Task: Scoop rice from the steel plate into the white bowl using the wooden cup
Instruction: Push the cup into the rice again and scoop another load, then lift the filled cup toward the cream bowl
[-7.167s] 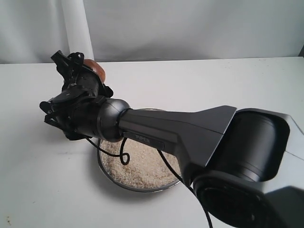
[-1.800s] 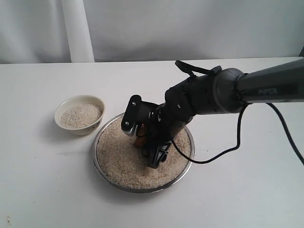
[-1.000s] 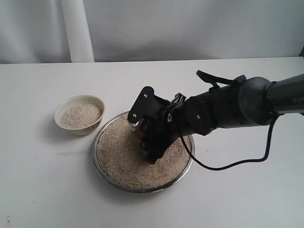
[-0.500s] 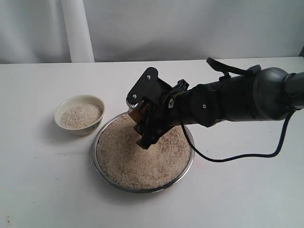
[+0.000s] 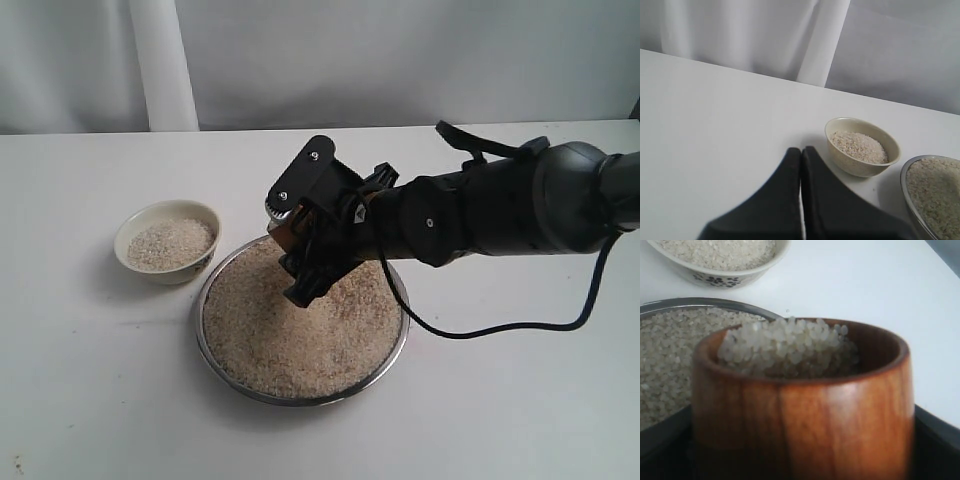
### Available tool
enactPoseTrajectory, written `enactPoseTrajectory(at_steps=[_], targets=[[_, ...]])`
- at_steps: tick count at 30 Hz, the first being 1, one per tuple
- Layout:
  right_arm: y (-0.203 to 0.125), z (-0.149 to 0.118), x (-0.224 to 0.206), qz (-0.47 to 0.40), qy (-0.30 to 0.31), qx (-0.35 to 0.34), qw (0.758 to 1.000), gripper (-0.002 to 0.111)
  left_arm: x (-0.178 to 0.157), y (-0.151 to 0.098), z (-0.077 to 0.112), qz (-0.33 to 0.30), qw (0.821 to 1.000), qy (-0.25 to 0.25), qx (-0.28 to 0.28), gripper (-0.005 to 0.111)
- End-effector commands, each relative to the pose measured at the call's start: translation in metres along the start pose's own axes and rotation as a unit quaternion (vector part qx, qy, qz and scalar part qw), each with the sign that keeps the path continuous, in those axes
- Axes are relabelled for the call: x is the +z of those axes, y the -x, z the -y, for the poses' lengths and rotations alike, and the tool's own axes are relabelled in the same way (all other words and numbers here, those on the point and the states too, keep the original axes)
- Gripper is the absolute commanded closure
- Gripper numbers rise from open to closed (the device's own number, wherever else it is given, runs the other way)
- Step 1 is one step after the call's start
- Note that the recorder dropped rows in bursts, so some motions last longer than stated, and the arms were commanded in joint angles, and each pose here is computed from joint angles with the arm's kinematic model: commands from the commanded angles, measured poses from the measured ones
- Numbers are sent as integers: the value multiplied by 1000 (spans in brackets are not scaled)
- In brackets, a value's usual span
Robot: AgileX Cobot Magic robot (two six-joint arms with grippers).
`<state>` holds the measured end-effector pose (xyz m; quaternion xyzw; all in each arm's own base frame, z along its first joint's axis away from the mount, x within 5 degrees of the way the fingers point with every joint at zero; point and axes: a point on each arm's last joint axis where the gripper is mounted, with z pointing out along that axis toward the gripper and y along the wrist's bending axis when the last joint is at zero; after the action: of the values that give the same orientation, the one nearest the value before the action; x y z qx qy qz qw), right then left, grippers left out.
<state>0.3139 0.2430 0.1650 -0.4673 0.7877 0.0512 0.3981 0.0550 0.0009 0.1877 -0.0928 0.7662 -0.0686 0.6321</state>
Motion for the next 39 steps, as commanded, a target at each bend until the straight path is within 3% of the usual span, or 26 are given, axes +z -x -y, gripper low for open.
enactPoseTrajectory(at_steps=[1, 12, 28, 35, 39], targets=[[4, 6, -5, 16, -15, 5, 1000, 108, 0, 1, 1, 6, 1000, -5, -3, 107], [20, 11, -7, 28, -13, 6, 1000, 108, 0, 1, 1, 6, 1000, -5, -3, 107], [123, 30, -37, 89, 20, -20, 996, 108, 0, 1, 1, 6, 1000, -5, -3, 107], [135, 28, 15, 44, 51, -50, 997, 108, 0, 1, 1, 6, 1000, -5, -3, 107], [143, 14, 39, 9, 23, -106, 994, 108, 0, 1, 1, 6, 1000, -5, -3, 107]])
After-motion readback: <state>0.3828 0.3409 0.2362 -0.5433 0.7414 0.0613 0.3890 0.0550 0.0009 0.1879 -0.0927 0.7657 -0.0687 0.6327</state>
